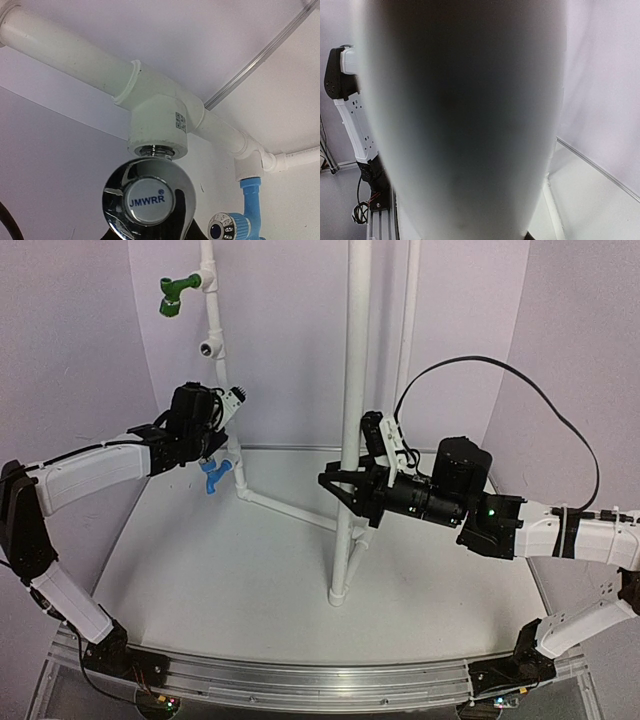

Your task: Install the water faucets

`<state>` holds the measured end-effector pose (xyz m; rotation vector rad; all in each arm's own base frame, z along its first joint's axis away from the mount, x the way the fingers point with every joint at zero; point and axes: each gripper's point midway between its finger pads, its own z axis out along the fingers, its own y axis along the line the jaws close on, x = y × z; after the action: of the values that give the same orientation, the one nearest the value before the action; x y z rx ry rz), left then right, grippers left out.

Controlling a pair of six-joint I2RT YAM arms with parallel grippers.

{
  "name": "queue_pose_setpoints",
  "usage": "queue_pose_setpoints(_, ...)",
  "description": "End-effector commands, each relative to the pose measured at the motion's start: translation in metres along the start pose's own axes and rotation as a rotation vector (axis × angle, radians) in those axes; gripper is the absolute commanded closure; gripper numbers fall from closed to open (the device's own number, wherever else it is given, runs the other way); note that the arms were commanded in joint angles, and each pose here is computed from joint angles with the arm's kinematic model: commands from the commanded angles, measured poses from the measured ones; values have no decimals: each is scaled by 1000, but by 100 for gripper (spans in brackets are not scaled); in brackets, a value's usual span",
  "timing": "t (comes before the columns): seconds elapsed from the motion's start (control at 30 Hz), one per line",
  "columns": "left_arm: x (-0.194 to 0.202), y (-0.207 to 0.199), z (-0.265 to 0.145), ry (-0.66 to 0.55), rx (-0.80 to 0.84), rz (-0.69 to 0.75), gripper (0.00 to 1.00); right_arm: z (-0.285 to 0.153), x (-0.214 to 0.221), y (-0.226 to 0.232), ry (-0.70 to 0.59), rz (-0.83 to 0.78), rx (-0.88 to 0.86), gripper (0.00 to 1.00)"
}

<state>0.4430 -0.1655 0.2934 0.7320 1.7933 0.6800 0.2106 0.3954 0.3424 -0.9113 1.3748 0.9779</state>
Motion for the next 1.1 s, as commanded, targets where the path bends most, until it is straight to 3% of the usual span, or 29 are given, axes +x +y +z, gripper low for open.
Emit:
queue_pose_setpoints(0.0, 34, -41, 14, 92, 83, 211, 100, -9, -35, 46, -60, 216, -207, 100)
queue_pose_setpoints(0.27, 38, -35, 13, 89, 41, 323, 100, -9, -33, 46, -57, 216, -208, 100)
queue_pose_setpoints(0.4, 34, -28, 11, 75, 15, 297, 97, -8, -33, 46, -59, 216, -210, 100)
queue_pose_setpoints(0.47, 22, -17, 9, 69, 3, 219, 89, -9, -34, 46, -61, 215, -209, 100)
queue_pose_setpoints(0.63, 12, -5, 2, 50, 26, 102, 48, -10, -35, 46, -64, 213, -206, 100)
queue_pose_setpoints(0.73, 10, 1, -6, 28, 45, 32, 30, -10, -33, 46, -61, 214, -206, 100)
queue_pose_setpoints(0.8, 11, 11, -10, 21, 13, -7, 6, -10, -34, 46, -63, 214, -205, 100)
queue_pose_setpoints(0.83, 12, 15, -12, 25, 2, -28, 1, -10, -33, 45, -62, 215, -204, 100)
queue_pose_setpoints(1.07, 11, 47, -43, -28, -31, -234, 0, -9, -33, 46, -61, 216, -206, 100)
